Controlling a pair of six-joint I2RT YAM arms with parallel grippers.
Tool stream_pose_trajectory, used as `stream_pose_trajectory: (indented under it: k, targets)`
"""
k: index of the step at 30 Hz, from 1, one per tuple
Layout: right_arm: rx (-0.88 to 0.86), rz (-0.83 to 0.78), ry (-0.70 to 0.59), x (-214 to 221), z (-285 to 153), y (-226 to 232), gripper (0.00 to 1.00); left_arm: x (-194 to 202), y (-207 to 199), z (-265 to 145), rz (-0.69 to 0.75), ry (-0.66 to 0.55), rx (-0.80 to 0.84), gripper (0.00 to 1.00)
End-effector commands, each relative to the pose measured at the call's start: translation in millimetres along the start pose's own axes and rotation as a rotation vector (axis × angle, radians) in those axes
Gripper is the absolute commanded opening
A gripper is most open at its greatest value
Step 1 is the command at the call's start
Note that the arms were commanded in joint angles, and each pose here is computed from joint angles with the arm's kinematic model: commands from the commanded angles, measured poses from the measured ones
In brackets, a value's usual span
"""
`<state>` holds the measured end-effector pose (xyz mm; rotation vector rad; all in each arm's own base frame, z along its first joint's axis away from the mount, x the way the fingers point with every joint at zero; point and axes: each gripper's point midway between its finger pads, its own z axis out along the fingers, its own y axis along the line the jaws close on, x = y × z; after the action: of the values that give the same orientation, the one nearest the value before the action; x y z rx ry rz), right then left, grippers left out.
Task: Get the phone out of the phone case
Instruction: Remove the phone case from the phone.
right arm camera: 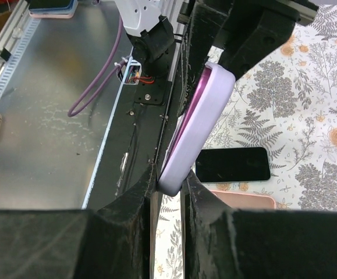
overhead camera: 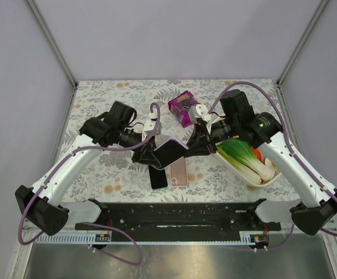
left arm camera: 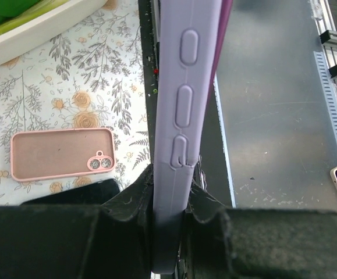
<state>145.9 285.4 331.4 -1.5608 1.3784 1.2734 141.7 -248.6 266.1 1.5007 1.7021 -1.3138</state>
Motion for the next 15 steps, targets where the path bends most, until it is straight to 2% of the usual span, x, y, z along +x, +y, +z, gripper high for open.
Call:
stream_pose_trajectory:
  k: [1, 15]
  targets:
    - [-0.301, -0.089, -0.043, -20, 6, 84, 0.03, -51, 29, -4, 0.128, -0.119, -0.065, 0.00]
    - [-0.450, -0.120, 0.017, -9, 20, 127, 0.02, -79, 58, 7, 0.104, -0.159, -0.084, 0.00]
